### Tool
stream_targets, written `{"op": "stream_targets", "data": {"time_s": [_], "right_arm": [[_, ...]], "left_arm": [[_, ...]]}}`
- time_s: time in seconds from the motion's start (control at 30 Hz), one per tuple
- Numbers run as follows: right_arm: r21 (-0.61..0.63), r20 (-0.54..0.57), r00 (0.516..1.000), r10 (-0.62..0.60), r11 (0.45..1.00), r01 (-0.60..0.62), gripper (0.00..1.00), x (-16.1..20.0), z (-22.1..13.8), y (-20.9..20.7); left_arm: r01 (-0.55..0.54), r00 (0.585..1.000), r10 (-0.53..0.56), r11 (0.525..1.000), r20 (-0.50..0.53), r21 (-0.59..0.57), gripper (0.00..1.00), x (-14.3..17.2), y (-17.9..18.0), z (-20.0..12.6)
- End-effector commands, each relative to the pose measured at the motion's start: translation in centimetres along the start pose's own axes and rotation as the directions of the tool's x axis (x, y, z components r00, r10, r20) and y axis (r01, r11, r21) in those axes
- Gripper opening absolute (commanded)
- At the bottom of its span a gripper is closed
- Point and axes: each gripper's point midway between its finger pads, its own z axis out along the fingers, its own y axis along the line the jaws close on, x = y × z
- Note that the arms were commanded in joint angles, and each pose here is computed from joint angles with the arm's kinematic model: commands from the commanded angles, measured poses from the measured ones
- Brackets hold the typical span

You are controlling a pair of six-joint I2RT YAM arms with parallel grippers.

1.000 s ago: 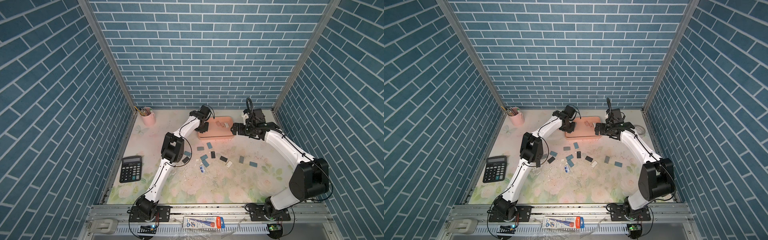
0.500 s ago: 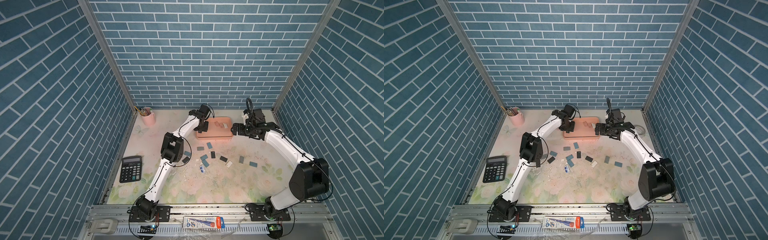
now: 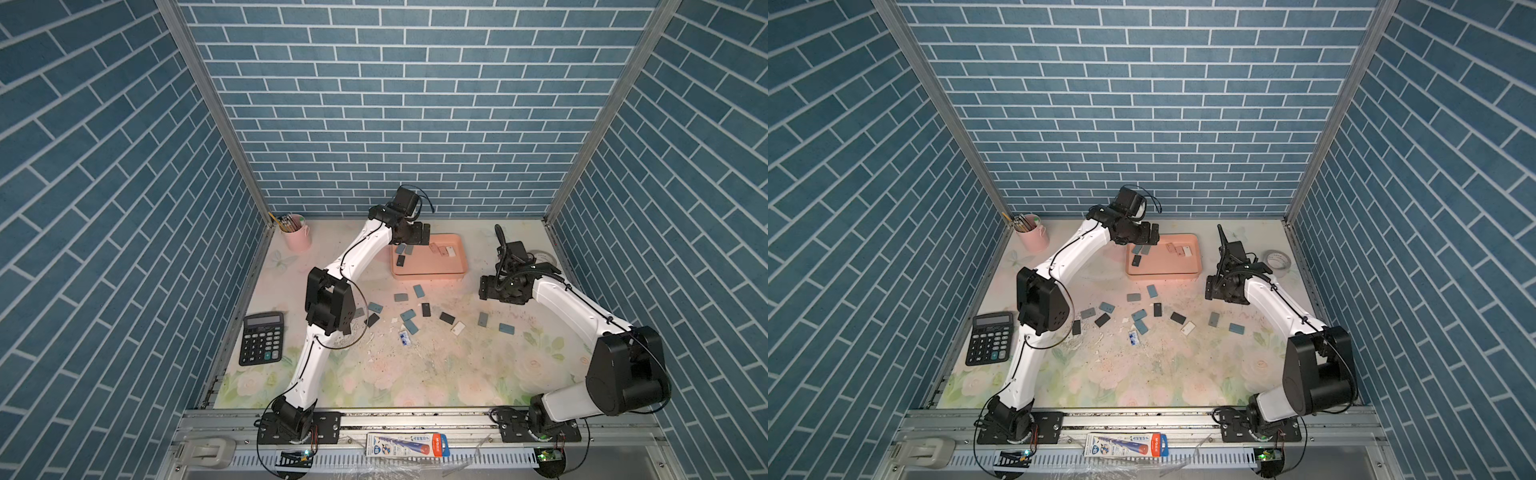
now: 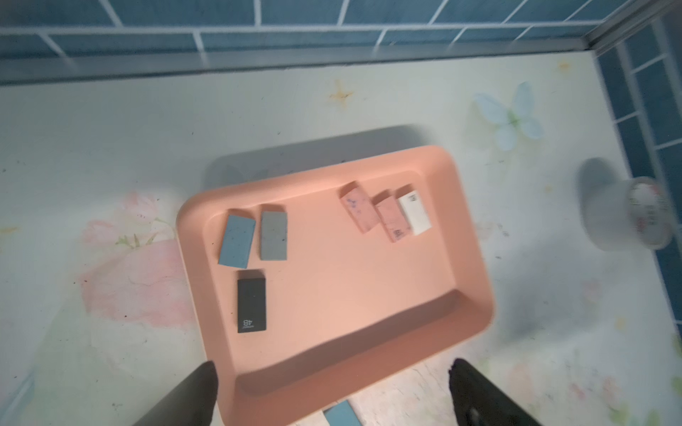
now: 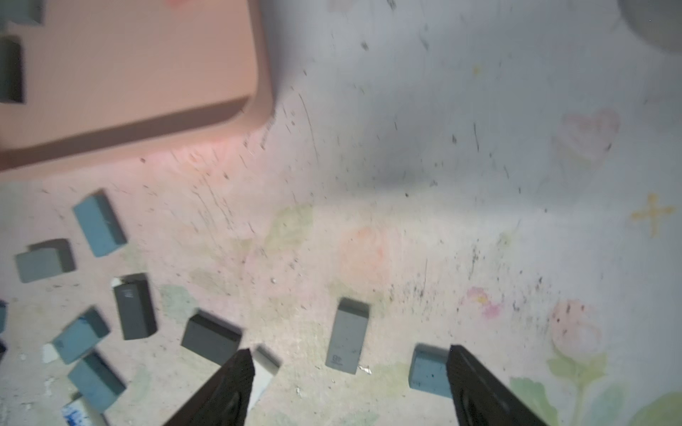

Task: Put the eraser in the storage box
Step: Place the eraser at the center of the board, then pick up the eraser from the center of the board.

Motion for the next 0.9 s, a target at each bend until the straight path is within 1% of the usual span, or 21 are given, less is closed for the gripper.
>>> {"op": "stream_targets", "data": {"time_s": [0.0,0.03,0.13,0.2,0.27,0.33,0.43,0.57,0.63,0.7,0.77,0.87], "right_arm": [[0.044,-0.079,0.995,0.068,0.997,-0.065,0.81,2.5,1.3,-1.0],[0.052,-0.095,0.993,0.063,0.997,-0.058,0.79,3.0,1.8,-0.9],[0.085,-0.127,0.991,0.031,0.996,-0.021,0.78,3.8,2.8,-0.4],[0.094,-0.147,0.989,0.029,0.996,-0.015,0.78,4.4,3.4,-0.1],[0.098,-0.153,0.988,0.022,0.995,-0.007,0.75,4.9,4.0,0.3],[0.114,-0.164,0.986,0.022,0.994,-0.003,0.73,5.3,4.5,0.3],[0.134,-0.164,0.986,0.016,0.991,0.007,0.67,5.5,5.1,0.3],[0.143,-0.165,0.986,0.018,0.990,0.006,0.60,5.4,5.9,0.3],[0.150,-0.170,0.985,0.017,0.989,0.009,0.54,5.4,6.3,0.4],[0.158,-0.174,0.985,0.019,0.987,0.009,0.50,5.6,6.7,0.4],[0.161,-0.172,0.985,0.020,0.987,0.008,0.44,5.6,6.9,0.4],[0.184,-0.169,0.985,0.017,0.983,0.014,0.41,5.6,7.1,0.1]], "left_arm": [[-0.018,1.000,0.016,0.995,0.019,0.095,1.00,0.5,-2.9,-2.2],[-0.029,0.999,0.026,0.993,0.024,0.111,1.00,0.9,-3.6,-2.9],[-0.042,0.998,0.035,0.984,0.044,0.172,1.00,2.2,-5.1,-5.1],[-0.025,0.998,0.013,0.974,0.054,0.224,1.00,3.2,-5.7,-6.2],[-0.010,0.998,-0.009,0.960,0.069,0.279,1.00,4.5,-6.2,-7.3],[-0.013,0.997,-0.013,0.951,0.082,0.310,1.00,5.9,-6.5,-8.1],[-0.024,0.997,-0.003,0.941,0.077,0.336,1.00,8.4,-6.6,-8.4],[0.005,0.997,-0.035,0.920,0.070,0.392,1.00,10.6,-6.8,-8.3],[0.024,0.996,-0.057,0.909,0.067,0.417,1.00,11.2,-6.9,-8.2],[0.033,0.996,-0.064,0.905,0.060,0.425,0.99,11.6,-7.1,-8.1],[0.035,0.996,-0.065,0.904,0.056,0.426,1.00,11.8,-7.3,-8.0],[0.033,0.996,-0.065,0.901,0.059,0.433,1.00,11.6,-7.7,-8.0]]}}
